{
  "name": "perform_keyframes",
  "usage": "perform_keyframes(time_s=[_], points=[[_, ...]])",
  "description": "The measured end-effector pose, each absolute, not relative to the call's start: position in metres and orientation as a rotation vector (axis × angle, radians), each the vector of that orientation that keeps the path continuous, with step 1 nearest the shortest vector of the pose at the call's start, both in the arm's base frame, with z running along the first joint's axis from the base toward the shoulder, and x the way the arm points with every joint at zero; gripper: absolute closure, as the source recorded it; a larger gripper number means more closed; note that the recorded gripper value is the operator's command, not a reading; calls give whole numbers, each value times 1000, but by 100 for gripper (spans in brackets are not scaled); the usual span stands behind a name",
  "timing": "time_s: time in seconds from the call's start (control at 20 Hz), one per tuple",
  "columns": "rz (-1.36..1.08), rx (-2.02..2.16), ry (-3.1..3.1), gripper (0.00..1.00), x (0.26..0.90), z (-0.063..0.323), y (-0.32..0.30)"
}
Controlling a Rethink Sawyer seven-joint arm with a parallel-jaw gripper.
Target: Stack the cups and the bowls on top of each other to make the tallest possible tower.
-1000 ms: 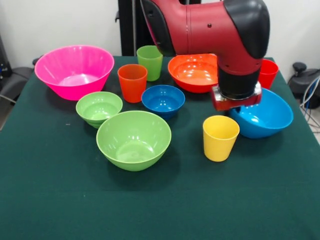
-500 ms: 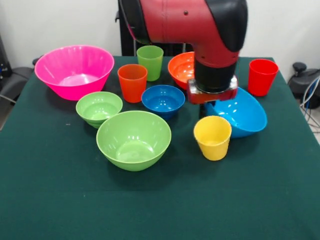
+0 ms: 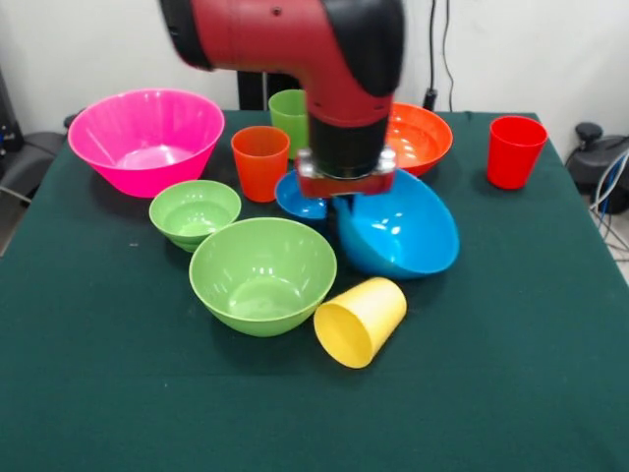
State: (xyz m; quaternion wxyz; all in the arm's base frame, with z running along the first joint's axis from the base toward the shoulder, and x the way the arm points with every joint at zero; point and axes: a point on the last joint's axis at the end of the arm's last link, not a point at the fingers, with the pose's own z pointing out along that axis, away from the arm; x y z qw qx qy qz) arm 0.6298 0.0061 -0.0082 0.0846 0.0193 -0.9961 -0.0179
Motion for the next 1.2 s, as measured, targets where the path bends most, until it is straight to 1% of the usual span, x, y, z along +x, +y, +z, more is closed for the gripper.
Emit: perform_keyframes(time_s=[0.4,0.75,1.1,1.15,1.2], points=[[-21,-2,-2955,100,629,-7,-55],[-2,8,-2962,100,630,-7,-70],[-1,22,-2959,100,631,-7,-69],[-3,22,-2956,0,631,-7,-68],[-4,23,-2956,0,632,-7,-68]])
